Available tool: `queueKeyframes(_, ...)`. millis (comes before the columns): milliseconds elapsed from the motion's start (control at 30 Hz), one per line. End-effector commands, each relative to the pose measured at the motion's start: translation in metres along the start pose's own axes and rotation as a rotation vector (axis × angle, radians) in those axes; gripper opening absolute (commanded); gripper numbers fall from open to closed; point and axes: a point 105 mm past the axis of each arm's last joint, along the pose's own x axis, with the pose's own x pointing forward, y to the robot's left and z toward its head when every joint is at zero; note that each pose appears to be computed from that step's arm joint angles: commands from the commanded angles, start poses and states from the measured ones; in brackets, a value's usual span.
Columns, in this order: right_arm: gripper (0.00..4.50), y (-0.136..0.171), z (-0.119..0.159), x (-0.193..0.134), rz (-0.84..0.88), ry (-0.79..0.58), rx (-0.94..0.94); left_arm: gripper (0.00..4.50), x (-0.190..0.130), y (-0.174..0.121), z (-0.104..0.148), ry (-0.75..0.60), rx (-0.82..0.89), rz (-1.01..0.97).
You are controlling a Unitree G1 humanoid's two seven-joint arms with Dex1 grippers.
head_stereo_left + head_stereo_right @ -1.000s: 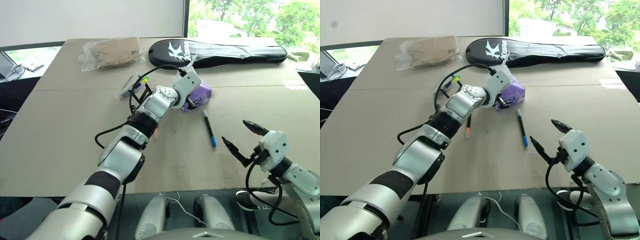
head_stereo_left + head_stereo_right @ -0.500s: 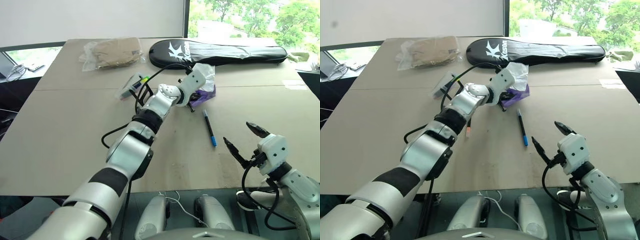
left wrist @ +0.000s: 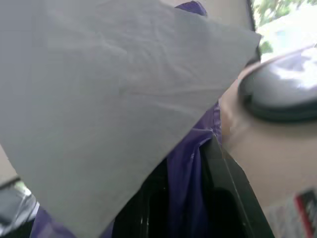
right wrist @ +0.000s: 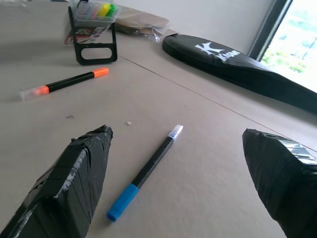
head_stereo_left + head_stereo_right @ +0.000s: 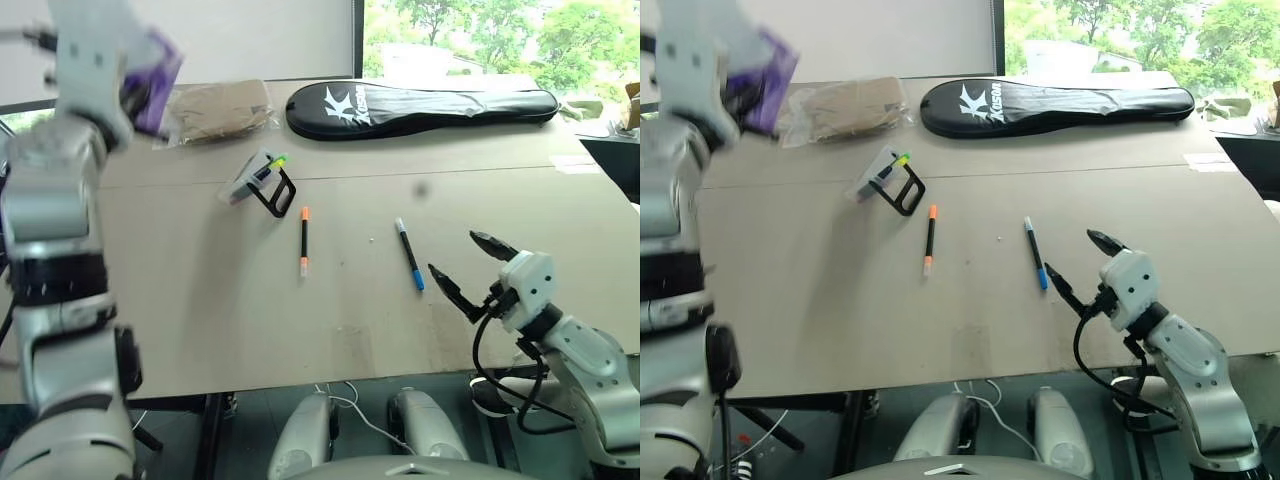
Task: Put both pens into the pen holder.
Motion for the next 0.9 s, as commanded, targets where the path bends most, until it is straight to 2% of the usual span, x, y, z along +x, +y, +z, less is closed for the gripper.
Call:
queueKeyframes(33,4.5,0.005,0.012,-0.003,0.095,-0.044,-0.032,0.12,-0.019,0.006,-0.016,-0.009,-0.003,0.055)
queueKeyframes(100,4.5,0.005,0.007,-0.006,0.129,-0.018,-0.059,0.12,-0.029,0.006,-0.056,0.108,-0.072,0.083)
queueKeyframes(200,4.5,0.002,0.002,-0.005,0.144,0.001,-0.074,0.12,-0.039,-0.003,-0.085,0.186,-0.16,0.051)
queueKeyframes(267,4.5,0.001,0.0,-0.003,0.154,0.007,-0.077,1.08,-0.046,-0.013,-0.095,0.206,-0.229,-0.013)
queueKeyframes(300,4.5,0.001,-0.002,-0.002,0.154,0.016,-0.076,1.4,-0.05,-0.016,-0.099,0.221,-0.246,-0.04)
queueKeyframes(333,4.5,0.0,-0.004,-0.001,0.155,0.023,-0.075,2.01,-0.053,-0.018,-0.102,0.231,-0.257,-0.057)
queueKeyframes(367,4.5,-0.001,-0.006,0.0,0.149,0.032,-0.075,2.31,-0.055,-0.02,-0.102,0.233,-0.263,-0.07)
queueKeyframes(500,4.5,-0.004,-0.008,0.005,0.12,0.059,-0.031,3.92,-0.073,-0.035,-0.07,0.098,-0.414,-0.252)
queueKeyframes(633,4.5,-0.014,0.001,0.015,0.05,0.069,-0.017,3.92,-0.096,-0.054,-0.034,-0.006,-0.469,-0.463)
queueKeyframes(733,4.5,-0.019,-0.006,0.025,0.038,0.21,-0.04,3.92,-0.116,-0.079,-0.011,-0.038,-0.489,-0.666)
queueKeyframes(833,4.5,-0.017,-0.001,0.033,0.063,0.247,-0.024,3.92,-0.115,-0.084,-0.023,0.022,-0.4,-0.638)
queueKeyframes(900,4.5,-0.017,0.001,0.036,0.066,0.263,-0.005,3.92,-0.107,-0.073,-0.041,0.076,-0.303,-0.512)
